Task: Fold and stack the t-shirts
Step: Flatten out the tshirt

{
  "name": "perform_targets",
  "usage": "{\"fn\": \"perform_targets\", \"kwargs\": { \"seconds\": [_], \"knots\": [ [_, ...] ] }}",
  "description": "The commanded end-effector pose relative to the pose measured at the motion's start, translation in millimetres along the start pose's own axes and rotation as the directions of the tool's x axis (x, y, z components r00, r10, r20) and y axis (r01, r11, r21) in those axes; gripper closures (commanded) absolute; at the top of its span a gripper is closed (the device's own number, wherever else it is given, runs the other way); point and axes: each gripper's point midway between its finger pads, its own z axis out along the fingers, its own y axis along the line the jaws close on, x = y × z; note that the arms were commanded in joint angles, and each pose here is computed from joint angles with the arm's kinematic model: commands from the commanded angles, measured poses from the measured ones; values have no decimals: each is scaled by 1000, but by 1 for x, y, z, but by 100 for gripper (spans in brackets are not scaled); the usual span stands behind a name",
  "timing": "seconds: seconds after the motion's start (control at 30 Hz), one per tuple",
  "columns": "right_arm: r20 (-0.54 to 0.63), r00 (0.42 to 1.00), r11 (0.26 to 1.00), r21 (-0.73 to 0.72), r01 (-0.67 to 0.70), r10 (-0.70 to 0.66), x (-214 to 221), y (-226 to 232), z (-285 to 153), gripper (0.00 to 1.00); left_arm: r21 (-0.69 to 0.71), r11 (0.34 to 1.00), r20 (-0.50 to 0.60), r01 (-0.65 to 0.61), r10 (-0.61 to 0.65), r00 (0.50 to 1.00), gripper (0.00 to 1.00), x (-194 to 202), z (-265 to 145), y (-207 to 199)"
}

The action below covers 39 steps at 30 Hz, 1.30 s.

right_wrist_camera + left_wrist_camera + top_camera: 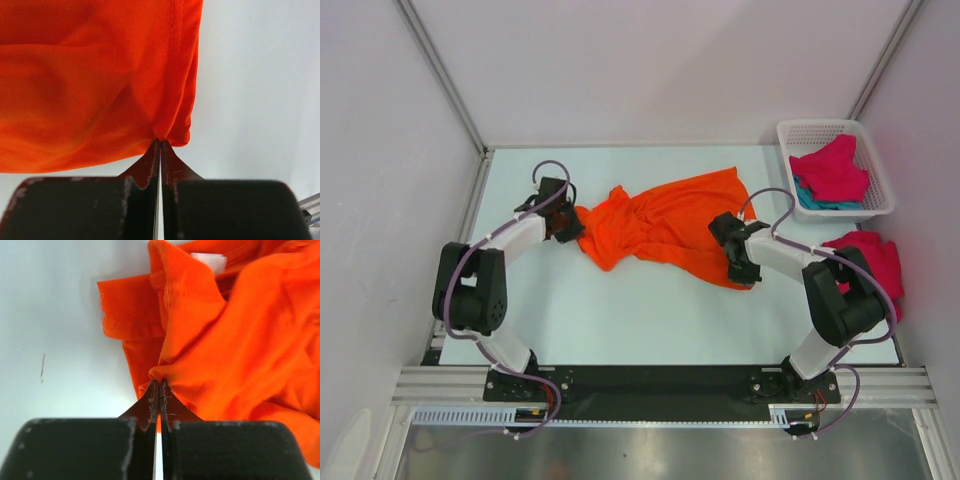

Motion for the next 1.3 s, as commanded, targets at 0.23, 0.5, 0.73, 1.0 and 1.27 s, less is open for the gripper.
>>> {"fn": "perform_targets", "kwargs": {
  "seconds": [0.23,0.5,0.73,1.0,1.27],
  "knots": [
    [130,990,999,-27,-44,47,-31,-9,-46,100,114,992,168,-45,26,986,99,-47,-101,-33],
    [263,958,994,-48,-103,112,-61,-42,-110,100,157,984,246,-82,41,968,98,-57,-163,-38],
    [349,921,984,-98,-147,173,-75,-67,-159,100,151,984,206,-94,62,977,90,-47,-165,-33],
    [329,927,982,-109,-152,180,-58,-73,-155,100,214,974,75,-75,61,995,37,-7,-130,-31],
    [316,933,983,-111,-147,175,-52,-70,-147,100,202,978,14,-52,50,999,33,45,-118,-4]
  ]
}}
